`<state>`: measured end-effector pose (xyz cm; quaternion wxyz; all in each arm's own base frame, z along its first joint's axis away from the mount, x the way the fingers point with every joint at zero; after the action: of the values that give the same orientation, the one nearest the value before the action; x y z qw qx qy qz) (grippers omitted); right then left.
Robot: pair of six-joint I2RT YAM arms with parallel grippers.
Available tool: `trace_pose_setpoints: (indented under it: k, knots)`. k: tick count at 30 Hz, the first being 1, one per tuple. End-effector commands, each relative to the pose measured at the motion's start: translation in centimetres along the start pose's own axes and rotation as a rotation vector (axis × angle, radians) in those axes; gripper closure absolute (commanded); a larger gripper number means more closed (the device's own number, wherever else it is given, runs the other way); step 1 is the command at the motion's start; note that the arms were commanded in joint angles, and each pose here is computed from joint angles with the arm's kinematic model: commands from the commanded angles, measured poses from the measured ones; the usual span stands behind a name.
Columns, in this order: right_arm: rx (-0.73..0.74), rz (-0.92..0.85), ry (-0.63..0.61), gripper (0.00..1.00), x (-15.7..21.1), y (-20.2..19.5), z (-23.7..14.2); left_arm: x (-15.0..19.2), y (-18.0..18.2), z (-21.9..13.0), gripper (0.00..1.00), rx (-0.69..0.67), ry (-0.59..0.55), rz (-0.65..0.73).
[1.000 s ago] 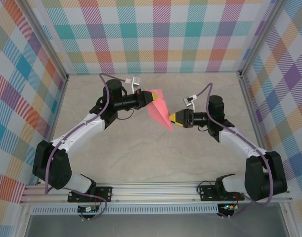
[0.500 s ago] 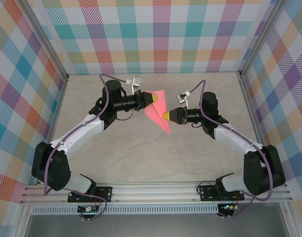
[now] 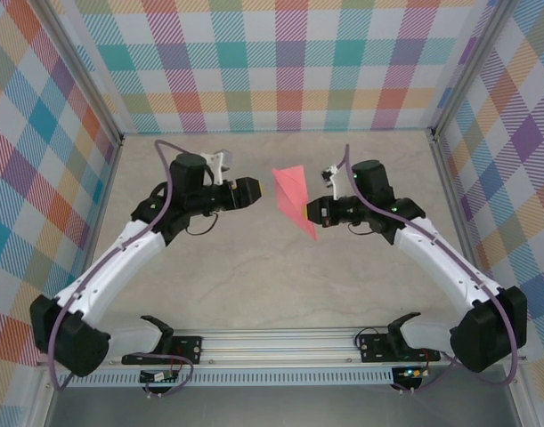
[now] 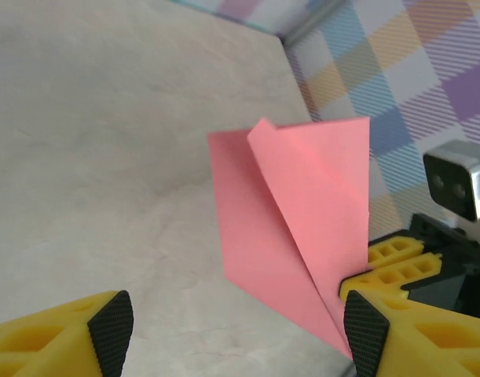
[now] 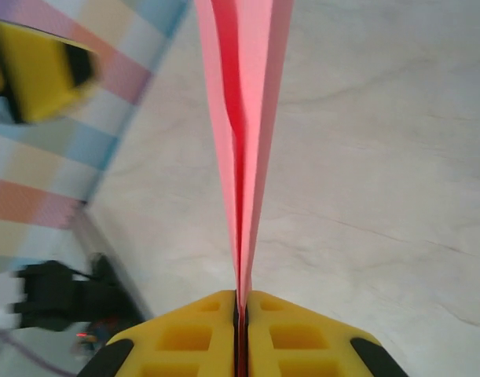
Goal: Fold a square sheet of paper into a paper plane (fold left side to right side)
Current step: Turn over the paper at the center of the table.
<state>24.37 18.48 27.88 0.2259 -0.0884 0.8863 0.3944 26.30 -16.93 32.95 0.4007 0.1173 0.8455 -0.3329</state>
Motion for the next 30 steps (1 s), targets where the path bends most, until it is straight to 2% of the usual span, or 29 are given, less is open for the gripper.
trace_pose_setpoints:
  k: [1,5,8,13,20,24,27,30]
  knots:
    - [0.563,-0.146,0.066,0.89,1.6,-3.0,-0.3,0.9,2.0,-3.3,0.26,-0.256,-0.069,0.059]
    - [0.965,-0.266,0.058,0.88,1.1,-3.0,0.0,1.9,3.0,-5.7,0.26,-0.382,-0.159,0.037]
    - [1.179,-0.364,0.065,0.88,0.7,-2.7,1.4,2.5,3.7,-7.2,0.26,-0.453,-0.205,0.014]
    - [1.374,-0.537,0.131,0.87,1.1,-2.8,5.9,3.6,4.3,-8.5,0.26,-0.509,-0.230,-0.008]
    - [1.480,-0.702,0.287,0.85,3.4,-4.5,13.3,4.8,4.7,-9.1,0.26,-0.531,-0.209,-0.021]
    - [1.502,-0.739,0.349,0.82,5.0,-5.7,15.9,4.9,4.8,-9.3,0.26,-0.541,-0.210,-0.019]
    - [1.497,-0.757,0.405,0.78,6.3,-6.3,17.3,4.9,4.7,-9.2,0.26,-0.536,-0.207,-0.020]
    - [1.397,-0.695,0.510,0.72,7.8,-6.6,18.3,4.9,4.8,-8.8,0.26,-0.538,-0.197,-0.011]
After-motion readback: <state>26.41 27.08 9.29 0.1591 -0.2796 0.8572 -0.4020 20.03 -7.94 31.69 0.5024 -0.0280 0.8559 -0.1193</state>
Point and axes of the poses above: each hand's point on the last joint's axis, 136 mm out from that joint toward the fingers, its own z axis out along the fingers, its own y axis along the line the jaws close on, x = y × z, the point moved 8 cm from there along -z, back along the fingers, and after that the axes turned 12 degrees about z, right-handed, at the moved point
